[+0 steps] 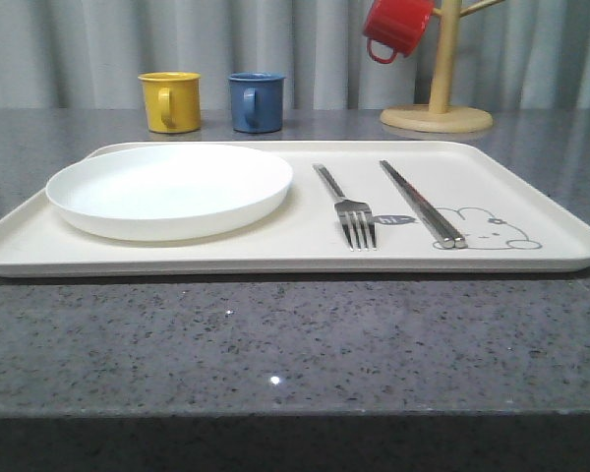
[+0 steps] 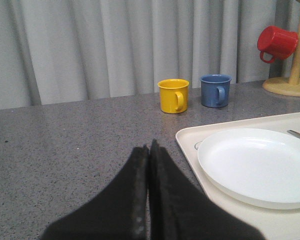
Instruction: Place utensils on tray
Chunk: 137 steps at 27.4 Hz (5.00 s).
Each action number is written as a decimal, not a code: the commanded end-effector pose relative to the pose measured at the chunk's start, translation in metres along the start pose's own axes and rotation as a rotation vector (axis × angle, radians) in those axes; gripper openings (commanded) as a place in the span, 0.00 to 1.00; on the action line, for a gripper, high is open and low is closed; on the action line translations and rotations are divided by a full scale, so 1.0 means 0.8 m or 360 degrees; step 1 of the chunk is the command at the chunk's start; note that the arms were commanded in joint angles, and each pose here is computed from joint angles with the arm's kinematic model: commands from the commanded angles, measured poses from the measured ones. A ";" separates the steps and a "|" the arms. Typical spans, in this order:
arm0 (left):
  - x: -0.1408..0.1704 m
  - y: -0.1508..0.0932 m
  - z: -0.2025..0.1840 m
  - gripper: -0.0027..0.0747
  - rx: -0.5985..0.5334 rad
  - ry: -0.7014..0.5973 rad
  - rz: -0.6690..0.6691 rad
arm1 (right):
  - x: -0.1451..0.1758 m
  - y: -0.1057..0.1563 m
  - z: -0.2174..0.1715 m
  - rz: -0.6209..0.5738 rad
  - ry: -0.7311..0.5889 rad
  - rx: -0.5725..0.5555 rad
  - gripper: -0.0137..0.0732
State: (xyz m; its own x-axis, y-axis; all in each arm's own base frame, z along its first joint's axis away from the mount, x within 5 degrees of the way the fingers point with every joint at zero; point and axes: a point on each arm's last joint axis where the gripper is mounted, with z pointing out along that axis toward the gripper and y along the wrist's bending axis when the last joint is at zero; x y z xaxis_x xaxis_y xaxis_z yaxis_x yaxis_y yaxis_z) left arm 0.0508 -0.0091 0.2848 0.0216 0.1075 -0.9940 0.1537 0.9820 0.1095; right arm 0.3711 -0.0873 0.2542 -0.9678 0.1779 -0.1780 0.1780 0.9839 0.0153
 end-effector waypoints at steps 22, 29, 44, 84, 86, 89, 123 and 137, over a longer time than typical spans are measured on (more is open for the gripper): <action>-0.019 0.003 -0.001 0.01 -0.0029 -0.0152 -0.0029 | 0.050 0.139 -0.130 -0.0225 -0.0171 -0.0248 0.15; -0.019 0.003 -0.001 0.01 -0.0029 -0.0152 -0.0029 | 0.062 0.208 -0.119 -0.0322 -0.0165 -0.0320 0.15; -0.019 0.003 -0.001 0.01 -0.0029 -0.0152 -0.0029 | 0.043 0.228 -0.046 -0.0156 0.0072 -0.0257 0.16; -0.019 0.003 -0.001 0.01 -0.0029 -0.0152 -0.0029 | 0.295 0.089 -0.165 -0.0595 -0.1598 -0.0290 0.08; -0.019 0.003 -0.001 0.01 -0.0029 -0.0152 -0.0029 | 0.321 0.079 -0.152 -0.0586 -0.1721 -0.0321 0.08; -0.019 0.003 -0.001 0.01 -0.0029 -0.0152 -0.0029 | 0.357 0.065 -0.138 -0.0568 -0.1901 -0.0361 0.08; -0.011 0.002 -0.001 0.01 -0.0028 -0.0140 -0.0030 | 0.404 0.045 -0.129 -0.0520 -0.2079 -0.0407 0.08; 0.094 -0.001 0.002 0.01 -0.0194 -0.0058 -0.0030 | 0.404 0.045 -0.130 -0.0520 -0.2081 -0.0408 0.08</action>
State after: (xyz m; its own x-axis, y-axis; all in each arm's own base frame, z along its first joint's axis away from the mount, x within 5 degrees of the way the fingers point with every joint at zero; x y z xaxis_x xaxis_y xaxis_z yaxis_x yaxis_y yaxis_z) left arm 0.0555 -0.0035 0.1983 -0.0787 0.1100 -0.9908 0.0589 0.9927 0.1056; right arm 0.0458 0.0069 0.2857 -0.1507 -0.0688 -0.9862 -0.1985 0.9794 -0.0380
